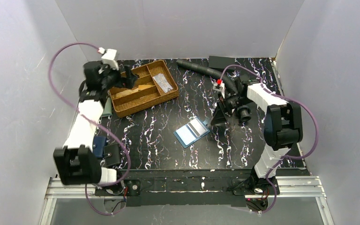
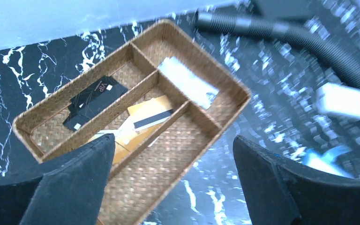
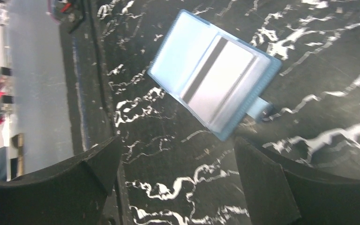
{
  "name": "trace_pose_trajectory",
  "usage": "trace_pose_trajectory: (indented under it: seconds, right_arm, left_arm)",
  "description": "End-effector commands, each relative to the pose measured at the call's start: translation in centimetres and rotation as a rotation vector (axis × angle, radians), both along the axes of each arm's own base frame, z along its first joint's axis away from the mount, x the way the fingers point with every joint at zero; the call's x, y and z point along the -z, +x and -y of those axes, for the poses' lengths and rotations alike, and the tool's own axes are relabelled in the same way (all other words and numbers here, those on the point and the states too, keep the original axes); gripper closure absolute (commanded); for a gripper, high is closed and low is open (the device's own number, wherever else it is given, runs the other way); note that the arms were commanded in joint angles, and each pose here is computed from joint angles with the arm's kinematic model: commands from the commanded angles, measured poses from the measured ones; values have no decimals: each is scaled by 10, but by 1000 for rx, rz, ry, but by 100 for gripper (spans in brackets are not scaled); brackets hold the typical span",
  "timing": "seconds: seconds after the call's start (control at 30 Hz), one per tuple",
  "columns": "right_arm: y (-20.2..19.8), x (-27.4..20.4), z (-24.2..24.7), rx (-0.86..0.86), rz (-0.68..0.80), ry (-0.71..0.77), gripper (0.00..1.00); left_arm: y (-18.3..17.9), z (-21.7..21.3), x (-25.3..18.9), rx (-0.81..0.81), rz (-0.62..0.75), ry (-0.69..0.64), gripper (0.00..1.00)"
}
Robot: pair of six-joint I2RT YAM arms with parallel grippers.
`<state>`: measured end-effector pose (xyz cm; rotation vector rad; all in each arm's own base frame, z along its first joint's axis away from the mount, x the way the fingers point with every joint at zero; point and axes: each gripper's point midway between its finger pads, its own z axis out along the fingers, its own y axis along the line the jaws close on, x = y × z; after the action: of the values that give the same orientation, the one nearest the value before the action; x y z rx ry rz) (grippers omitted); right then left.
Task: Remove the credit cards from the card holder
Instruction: Reset both arms
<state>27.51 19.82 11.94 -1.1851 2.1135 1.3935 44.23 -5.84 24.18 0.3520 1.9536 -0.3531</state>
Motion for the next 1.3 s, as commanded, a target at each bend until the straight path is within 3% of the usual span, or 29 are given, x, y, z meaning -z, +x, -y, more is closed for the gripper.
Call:
trace_pose_trajectory:
  seconds: [0.0, 0.17, 0.23, 0.27, 0.43, 0.67, 0.83, 1.03, 1.27]
  right_arm:
    - [16, -13, 20, 72, 178, -59, 2]
    - [18, -15, 26, 129, 267, -95, 2]
    - [15, -16, 34, 176, 359, -129, 2]
    - [14, -15, 37, 191, 385, -143, 2]
    - [13, -22, 50, 299, 483, -182, 2]
    - [3, -26, 56, 295, 513, -210, 2]
    - [0, -21, 54, 236, 481, -218, 2]
    - [-4, -16, 52, 245, 509, -195, 2]
    - [12, -40, 79, 375, 608, -311, 2]
  left_arm:
    - [-50, 11, -25, -68, -43, -394, 2]
    - [-119, 34, 7, -70, -309, -661, 2]
    - [-164, 57, 16, 22, -390, -818, 2]
    - [-173, 59, 19, 24, -401, -826, 2]
    - [-214, 63, 36, 6, -424, -791, 2]
    - [-256, 60, 50, -30, -473, -680, 2]
    - [-266, 49, 45, -77, -409, -581, 2]
    - [-266, 48, 43, -79, -341, -578, 2]
    - [-265, 48, 44, -75, -338, -582, 2]
